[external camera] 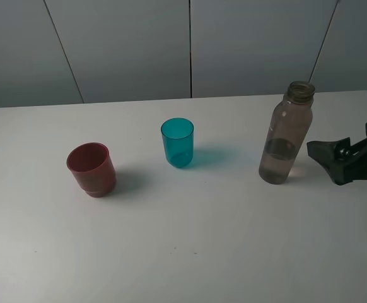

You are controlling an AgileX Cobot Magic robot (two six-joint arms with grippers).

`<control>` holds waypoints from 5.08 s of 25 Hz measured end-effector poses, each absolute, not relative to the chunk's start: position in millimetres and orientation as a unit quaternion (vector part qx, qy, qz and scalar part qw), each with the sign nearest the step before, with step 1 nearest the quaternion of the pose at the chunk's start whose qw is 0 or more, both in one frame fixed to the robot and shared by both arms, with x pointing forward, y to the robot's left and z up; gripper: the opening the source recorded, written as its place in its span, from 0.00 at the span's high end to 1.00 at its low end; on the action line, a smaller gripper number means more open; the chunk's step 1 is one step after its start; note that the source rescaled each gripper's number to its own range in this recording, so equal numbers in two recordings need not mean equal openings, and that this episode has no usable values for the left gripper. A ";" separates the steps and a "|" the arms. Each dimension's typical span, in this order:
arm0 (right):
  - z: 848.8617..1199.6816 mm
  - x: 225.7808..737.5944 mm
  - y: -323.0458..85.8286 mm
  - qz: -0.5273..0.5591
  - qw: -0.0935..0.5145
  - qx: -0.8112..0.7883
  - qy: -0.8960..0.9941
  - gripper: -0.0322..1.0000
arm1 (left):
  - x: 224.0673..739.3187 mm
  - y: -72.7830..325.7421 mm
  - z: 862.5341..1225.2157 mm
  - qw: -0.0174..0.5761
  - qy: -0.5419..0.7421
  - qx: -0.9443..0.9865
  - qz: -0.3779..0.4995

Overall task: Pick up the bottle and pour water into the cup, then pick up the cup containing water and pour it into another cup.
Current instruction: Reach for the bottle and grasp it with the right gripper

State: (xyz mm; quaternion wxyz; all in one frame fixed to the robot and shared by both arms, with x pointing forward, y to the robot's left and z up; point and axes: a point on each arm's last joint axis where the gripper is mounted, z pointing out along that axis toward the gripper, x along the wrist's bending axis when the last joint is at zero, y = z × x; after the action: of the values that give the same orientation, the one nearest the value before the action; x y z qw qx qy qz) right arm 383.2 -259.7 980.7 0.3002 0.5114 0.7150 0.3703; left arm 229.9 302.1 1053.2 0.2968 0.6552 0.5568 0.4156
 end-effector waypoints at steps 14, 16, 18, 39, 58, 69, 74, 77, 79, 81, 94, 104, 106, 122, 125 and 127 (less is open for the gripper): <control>937.6 405.3 -258.4 0.328 0.278 0.555 0.712 0.00 | 229.9 302.1 1053.2 0.297 0.557 0.655 0.416; 931.5 410.0 -258.0 0.326 0.275 0.567 0.704 0.00 | 229.9 302.1 1053.2 0.297 0.557 0.655 0.416; 924.3 413.6 -257.1 0.320 0.270 0.570 0.707 0.00 | 229.9 302.1 1053.2 0.297 0.557 0.655 0.416; 879.2 438.9 -242.6 0.365 0.267 0.533 0.715 0.00 | 229.9 302.1 1053.2 0.296 0.555 0.656 0.416; 869.8 447.0 -238.1 0.411 0.289 0.512 0.696 0.00 | 229.9 302.1 1053.2 0.296 0.555 0.656 0.416; 867.0 460.4 -234.2 0.431 0.294 0.514 0.681 0.00 | 229.9 302.1 1053.2 0.296 0.555 0.656 0.416; 860.2 462.0 -233.7 0.430 0.290 0.517 0.681 0.00 | 229.9 302.1 1053.2 0.296 0.555 0.656 0.416; 856.7 465.1 -232.6 0.435 0.291 0.516 0.678 0.00 | 229.9 302.1 1053.2 0.296 0.555 0.656 0.416; 855.4 466.9 -232.3 0.437 0.293 0.516 0.676 0.00 | 229.9 302.1 1053.2 0.296 0.555 0.656 0.416; 853.6 468.1 -231.9 0.438 0.293 0.516 0.675 0.00 | 229.9 302.1 1053.2 0.296 0.555 0.656 0.416; 854.6 477.1 -229.5 0.460 0.306 0.509 0.660 0.00 | 229.9 302.1 1053.2 0.296 0.555 0.656 0.416; 846.2 478.0 -229.3 0.456 0.297 0.519 0.659 0.00 | 229.9 302.1 1053.2 0.296 0.555 0.656 0.416; 845.2 477.8 -229.3 0.456 0.295 0.521 0.659 0.00 | 229.9 302.1 1053.2 0.296 0.555 0.656 0.416; 846.1 483.3 -228.1 0.464 0.294 0.526 0.649 0.00 | 229.9 302.1 1053.2 0.296 0.555 0.656 0.416; 846.1 483.3 -228.1 0.464 0.294 0.526 0.649 0.08 | 229.9 302.1 1053.2 0.296 0.555 0.656 0.416; 846.1 483.3 -228.1 0.464 0.294 0.526 0.649 0.17 | 229.9 302.1 1053.2 0.296 0.556 0.656 0.416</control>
State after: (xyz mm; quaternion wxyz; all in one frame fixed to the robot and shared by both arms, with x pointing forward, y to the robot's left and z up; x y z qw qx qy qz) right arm 483.3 -228.1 846.1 0.2942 0.5260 0.6492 0.4641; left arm 229.9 302.1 1053.2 0.2964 0.6558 0.5561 0.4159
